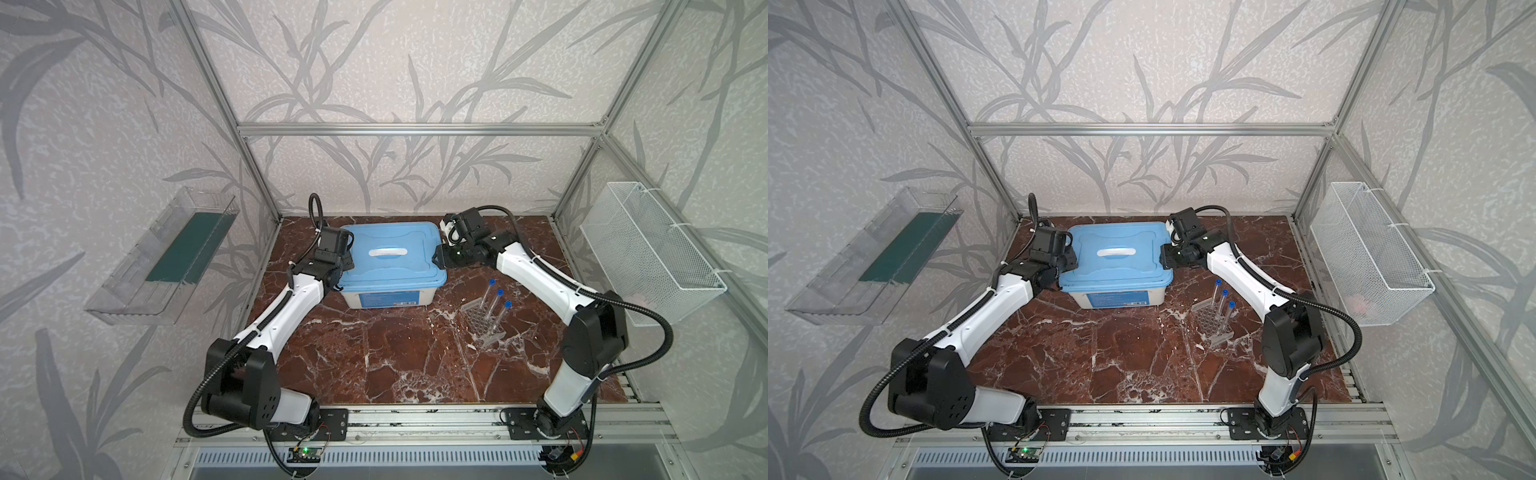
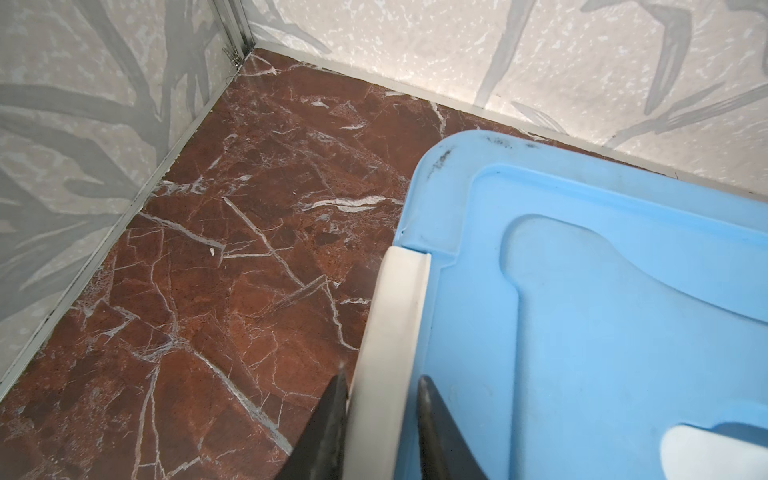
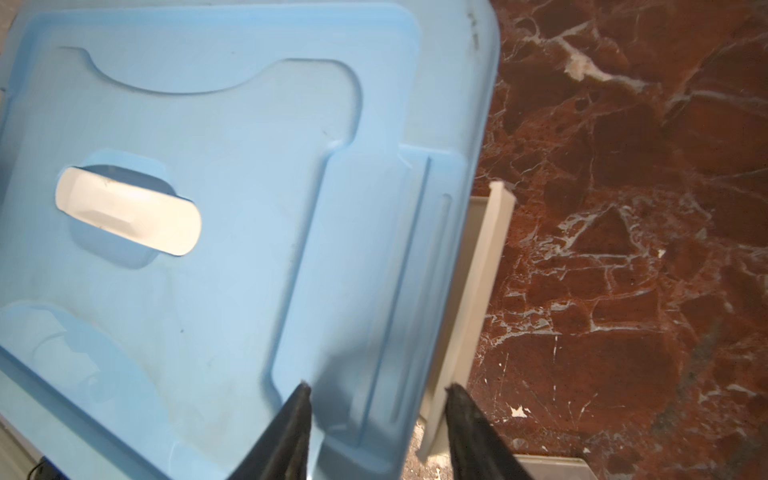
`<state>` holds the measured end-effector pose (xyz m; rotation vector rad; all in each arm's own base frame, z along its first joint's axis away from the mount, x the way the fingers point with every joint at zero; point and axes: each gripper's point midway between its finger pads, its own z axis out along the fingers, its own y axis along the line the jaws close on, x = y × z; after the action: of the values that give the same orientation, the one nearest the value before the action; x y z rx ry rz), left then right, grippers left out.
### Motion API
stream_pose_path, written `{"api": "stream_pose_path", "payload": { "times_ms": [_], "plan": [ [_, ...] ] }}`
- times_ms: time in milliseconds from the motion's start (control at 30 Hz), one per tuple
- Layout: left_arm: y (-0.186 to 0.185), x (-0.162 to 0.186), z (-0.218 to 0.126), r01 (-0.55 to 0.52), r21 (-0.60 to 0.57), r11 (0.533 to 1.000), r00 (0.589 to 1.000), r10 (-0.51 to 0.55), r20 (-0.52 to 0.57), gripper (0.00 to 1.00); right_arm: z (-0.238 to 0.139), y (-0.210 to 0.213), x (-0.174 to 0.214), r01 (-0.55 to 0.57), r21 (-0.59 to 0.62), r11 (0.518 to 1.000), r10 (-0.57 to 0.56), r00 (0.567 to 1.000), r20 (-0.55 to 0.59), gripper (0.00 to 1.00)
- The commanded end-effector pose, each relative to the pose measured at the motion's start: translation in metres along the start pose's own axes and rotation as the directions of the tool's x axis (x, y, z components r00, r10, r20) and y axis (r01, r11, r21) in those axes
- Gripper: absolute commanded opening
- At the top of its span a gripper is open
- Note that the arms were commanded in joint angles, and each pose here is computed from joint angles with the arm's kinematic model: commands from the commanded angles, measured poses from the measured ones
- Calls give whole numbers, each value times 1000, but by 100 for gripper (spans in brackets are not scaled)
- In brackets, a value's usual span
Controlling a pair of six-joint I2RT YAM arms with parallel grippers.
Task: Organize the chemistry lab equipment
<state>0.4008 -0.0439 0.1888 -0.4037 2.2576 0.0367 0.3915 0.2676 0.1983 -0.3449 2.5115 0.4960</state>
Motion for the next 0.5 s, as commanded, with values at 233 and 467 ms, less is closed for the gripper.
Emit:
{"api": "stream_pose_path", "payload": {
  "times_ms": [233, 467],
  "plan": [
    [-13, 96, 8, -32, 86, 996, 944, 59, -325, 29, 12, 77, 18, 143, -121, 982, -148, 988, -37, 43],
    [-5, 68, 0, -23, 32, 999, 968, 31, -250, 36, -16, 83, -6, 178, -115, 977, -174, 983, 51, 45]
  ]
}}
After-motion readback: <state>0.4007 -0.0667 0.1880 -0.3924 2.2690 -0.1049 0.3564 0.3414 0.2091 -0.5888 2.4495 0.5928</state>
